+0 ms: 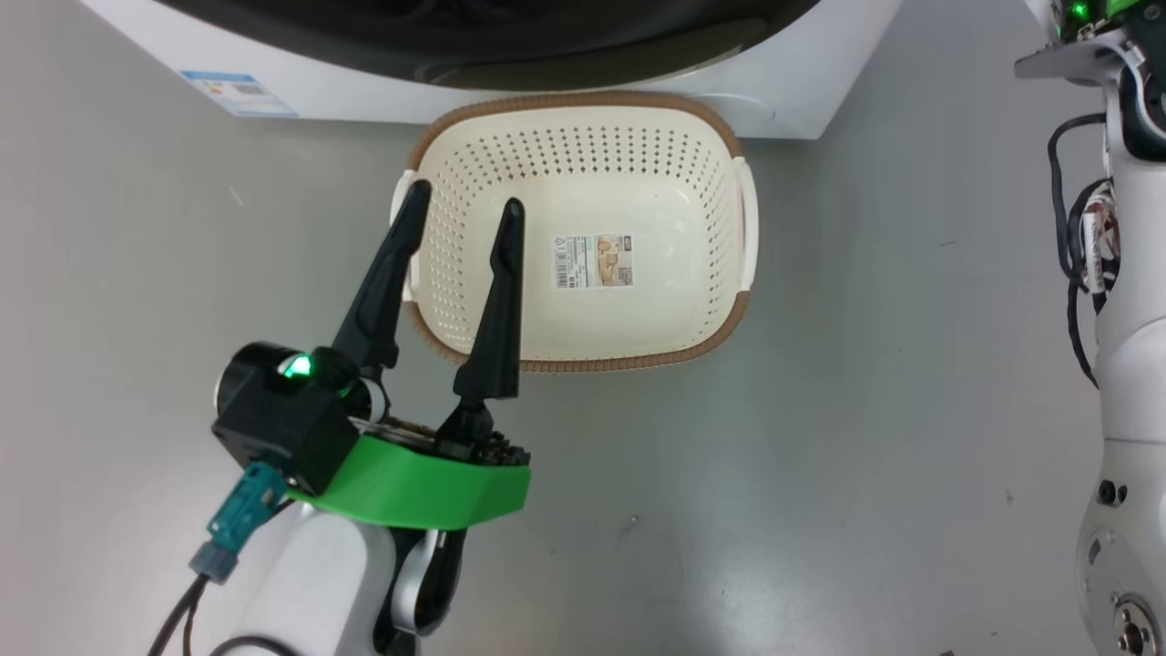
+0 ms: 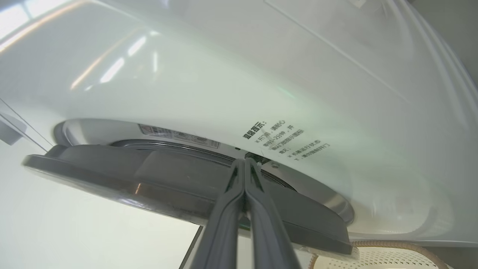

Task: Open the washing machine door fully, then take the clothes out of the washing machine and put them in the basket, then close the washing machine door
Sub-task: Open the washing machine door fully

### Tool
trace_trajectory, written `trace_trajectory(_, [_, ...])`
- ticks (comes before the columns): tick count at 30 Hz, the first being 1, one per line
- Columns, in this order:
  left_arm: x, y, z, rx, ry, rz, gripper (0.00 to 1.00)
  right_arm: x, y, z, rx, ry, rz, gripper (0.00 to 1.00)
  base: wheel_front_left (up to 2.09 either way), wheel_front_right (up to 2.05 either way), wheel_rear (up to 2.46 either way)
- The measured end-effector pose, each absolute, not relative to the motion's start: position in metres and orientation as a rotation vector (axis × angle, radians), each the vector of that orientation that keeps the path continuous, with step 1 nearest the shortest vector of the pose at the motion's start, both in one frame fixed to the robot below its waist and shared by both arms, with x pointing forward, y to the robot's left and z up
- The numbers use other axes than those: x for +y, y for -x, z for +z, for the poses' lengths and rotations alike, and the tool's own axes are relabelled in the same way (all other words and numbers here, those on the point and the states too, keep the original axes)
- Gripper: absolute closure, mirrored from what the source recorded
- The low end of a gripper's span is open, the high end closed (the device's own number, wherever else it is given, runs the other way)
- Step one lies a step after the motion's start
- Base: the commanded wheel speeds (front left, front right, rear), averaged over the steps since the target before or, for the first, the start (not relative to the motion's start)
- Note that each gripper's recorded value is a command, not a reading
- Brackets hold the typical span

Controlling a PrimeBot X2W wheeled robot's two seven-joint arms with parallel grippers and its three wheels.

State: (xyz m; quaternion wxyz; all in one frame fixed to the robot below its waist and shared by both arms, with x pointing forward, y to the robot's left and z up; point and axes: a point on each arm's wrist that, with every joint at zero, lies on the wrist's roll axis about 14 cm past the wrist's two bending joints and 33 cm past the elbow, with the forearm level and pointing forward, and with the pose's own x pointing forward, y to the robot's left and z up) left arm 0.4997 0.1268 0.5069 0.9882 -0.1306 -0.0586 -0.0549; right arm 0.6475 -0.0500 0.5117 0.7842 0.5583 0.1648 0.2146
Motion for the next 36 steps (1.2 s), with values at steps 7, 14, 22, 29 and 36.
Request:
trace_trajectory(7, [0.135,-0.498,0.499,-0.103,0.251,-0.087,0.0,-0.034,-0.656,0.511,0.394,-1.23,0.515,1.0,0.0,0.0,0.0])
trace_trajectory(14, [0.14,-0.5,0.498,-0.102,0.237,-0.077,0.0,-0.019,-0.66,0.508,0.436,-1.241,0.553,1.0,0.0,0.0,0.0])
trace_trajectory(22, [0.142,-0.498,0.495,-0.097,0.232,-0.069,0.0,-0.008,-0.662,0.515,0.469,-1.239,0.607,1.0,0.0,0.0,0.0])
trace_trajectory(29, [0.143,-0.497,0.496,-0.096,0.23,-0.066,0.0,-0.005,-0.66,0.514,0.5,-1.225,0.632,1.0,0.0,0.0,0.0])
trace_trajectory(36, [0.144,-0.497,0.497,-0.099,0.229,-0.064,0.0,-0.002,-0.653,0.517,0.534,-1.248,0.681,1.0,0.0,0.0,0.0])
